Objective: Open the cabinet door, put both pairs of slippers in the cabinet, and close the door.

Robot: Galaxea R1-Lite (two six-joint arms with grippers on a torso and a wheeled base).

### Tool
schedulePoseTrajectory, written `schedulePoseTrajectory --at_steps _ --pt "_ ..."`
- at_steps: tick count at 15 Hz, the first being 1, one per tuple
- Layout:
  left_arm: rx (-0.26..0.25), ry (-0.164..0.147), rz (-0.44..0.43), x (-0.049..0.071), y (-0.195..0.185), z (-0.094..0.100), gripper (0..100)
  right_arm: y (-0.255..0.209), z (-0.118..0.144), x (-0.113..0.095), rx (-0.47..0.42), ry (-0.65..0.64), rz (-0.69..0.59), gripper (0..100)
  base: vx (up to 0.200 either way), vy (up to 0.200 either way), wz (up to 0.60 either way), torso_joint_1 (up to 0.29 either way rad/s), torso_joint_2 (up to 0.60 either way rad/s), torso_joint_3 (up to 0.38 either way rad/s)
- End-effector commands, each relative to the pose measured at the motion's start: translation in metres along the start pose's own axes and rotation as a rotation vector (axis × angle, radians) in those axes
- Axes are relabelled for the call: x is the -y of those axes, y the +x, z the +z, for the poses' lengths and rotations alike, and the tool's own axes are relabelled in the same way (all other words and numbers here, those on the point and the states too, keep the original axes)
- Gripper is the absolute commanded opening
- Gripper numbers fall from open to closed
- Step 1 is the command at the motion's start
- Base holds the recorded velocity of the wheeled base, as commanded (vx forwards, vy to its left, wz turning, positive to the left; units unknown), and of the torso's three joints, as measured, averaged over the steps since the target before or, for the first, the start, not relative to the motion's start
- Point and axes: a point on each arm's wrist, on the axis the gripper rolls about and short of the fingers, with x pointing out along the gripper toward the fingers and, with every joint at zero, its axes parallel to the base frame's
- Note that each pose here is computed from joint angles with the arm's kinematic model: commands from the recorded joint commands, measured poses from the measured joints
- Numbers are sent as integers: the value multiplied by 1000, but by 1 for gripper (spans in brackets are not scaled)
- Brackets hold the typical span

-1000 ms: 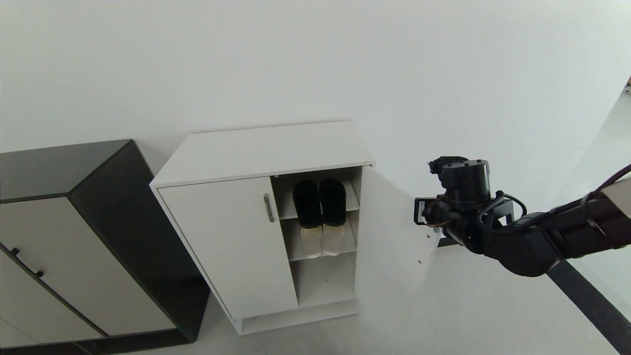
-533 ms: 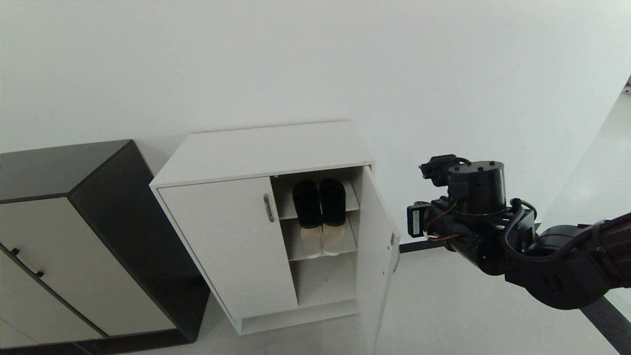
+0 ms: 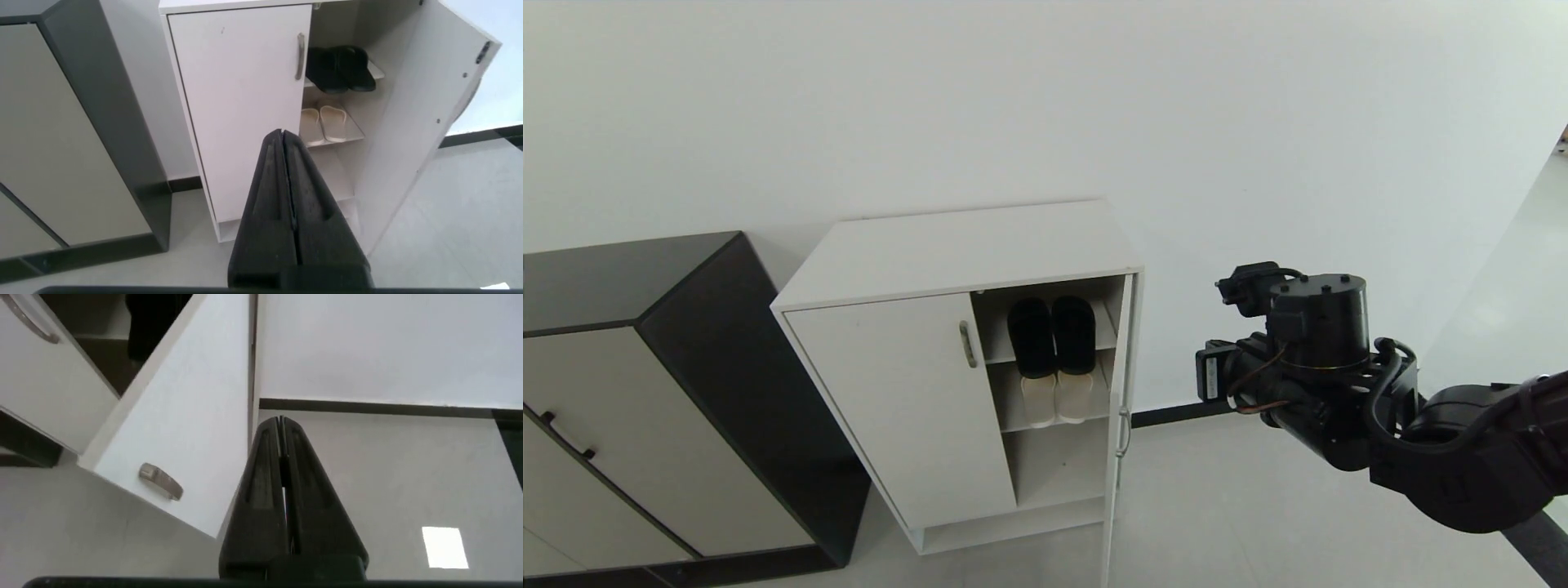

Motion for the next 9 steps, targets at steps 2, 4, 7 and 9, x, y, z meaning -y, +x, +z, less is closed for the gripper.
schedulePoseTrajectory --at_steps 2,4,7,9 --pt "-1 0 1 0 0 0 0 -1 0 -1 0 0 3 0 0 0 0 0 0 0" --pt "-2 0 -1 0 0 0 0 -1 -2 -1 -5 -3 4 0 0 0 300 -1 1 4" --pt "-2 0 1 0 0 0 0 0 -3 -1 -9 -5 5 0 0 0 600 4 2 1" --pt "-1 0 1 0 0 0 0 0 -5 -1 -16 -8 15 0 0 0 600 7 7 0"
